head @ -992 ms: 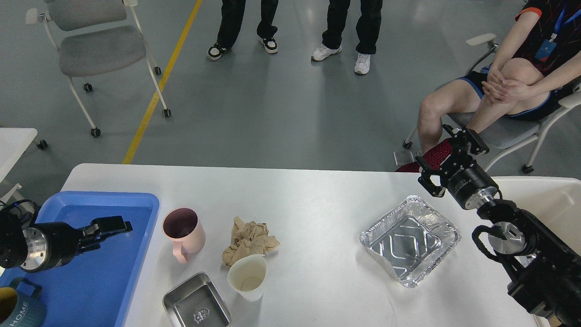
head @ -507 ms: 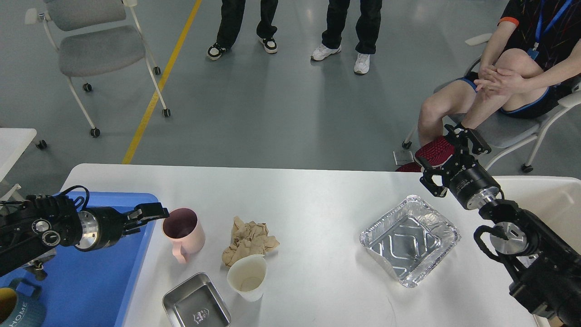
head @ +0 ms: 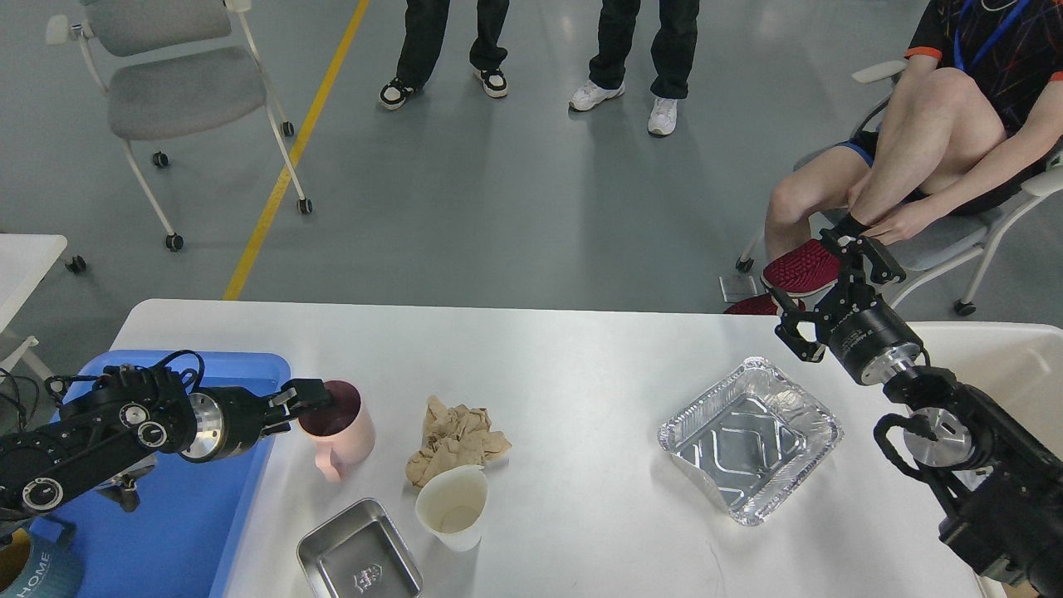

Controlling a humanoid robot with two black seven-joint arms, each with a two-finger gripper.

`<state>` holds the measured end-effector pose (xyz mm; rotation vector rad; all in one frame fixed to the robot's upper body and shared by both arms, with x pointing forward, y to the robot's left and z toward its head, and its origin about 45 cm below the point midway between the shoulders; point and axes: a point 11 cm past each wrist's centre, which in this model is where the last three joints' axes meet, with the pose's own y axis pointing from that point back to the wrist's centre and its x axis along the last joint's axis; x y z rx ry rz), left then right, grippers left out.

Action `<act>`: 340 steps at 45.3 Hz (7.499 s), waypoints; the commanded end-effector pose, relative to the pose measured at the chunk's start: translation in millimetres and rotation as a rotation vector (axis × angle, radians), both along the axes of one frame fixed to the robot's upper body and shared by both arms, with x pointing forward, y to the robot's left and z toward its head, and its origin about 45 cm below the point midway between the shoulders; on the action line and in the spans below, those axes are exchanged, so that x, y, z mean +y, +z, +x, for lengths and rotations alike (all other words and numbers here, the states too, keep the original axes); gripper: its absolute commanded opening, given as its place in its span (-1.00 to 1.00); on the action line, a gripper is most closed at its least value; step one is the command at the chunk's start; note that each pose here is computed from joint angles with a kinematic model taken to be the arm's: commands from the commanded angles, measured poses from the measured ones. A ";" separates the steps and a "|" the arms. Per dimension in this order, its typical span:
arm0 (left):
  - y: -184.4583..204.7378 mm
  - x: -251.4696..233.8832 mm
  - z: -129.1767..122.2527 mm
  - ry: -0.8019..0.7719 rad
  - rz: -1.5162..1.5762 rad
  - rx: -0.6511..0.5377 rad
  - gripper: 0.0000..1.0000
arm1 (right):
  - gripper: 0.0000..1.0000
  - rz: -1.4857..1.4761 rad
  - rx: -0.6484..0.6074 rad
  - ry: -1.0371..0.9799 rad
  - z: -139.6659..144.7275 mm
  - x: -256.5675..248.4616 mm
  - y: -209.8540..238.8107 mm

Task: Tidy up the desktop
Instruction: 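Grasp the pink mug with the left gripper, then lift the pink mug and lower it into the blue tray corner, then release the mug and reach the left gripper toward the steel box, then grasp the small stainless steel box with the left gripper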

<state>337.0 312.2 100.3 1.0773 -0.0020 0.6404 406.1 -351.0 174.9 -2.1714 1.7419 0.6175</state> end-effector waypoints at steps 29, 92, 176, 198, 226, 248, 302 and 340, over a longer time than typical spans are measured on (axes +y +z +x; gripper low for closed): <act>-19.8 -3.0 -10.2 0.017 0.063 0.091 -0.75 | 1.00 -0.003 0.012 -0.008 -3.5 -2.9 -4.5; 202.5 131.9 -79.9 -0.048 0.207 0.064 -0.97 | 1.00 0.005 0.026 -0.011 -6.5 -2.0 -11.2; 25.7 151.6 -156.9 0.221 0.263 0.330 -0.18 | 1.00 0.005 0.054 -0.021 -15.8 -5.6 -23.2; 116.9 144.5 -117.2 0.110 0.164 0.218 0.47 | 1.00 0.005 0.051 -0.019 -15.2 -5.1 -22.2; 248.0 114.7 -90.4 -0.086 0.137 0.020 0.47 | 1.00 0.002 0.045 -0.019 -11.7 -4.1 -19.1; 140.1 58.6 -77.1 -0.304 0.129 0.146 0.47 | 1.00 0.007 0.048 -0.015 -14.7 -2.6 -21.1; -7.2 -38.0 -73.7 -0.529 0.151 0.288 0.83 | 1.00 -0.007 0.058 -0.024 -18.0 -10.1 -23.9; -23.4 -44.1 -66.8 -0.520 0.192 0.255 -0.30 | 1.00 -0.005 0.060 -0.023 -18.5 -9.6 -24.7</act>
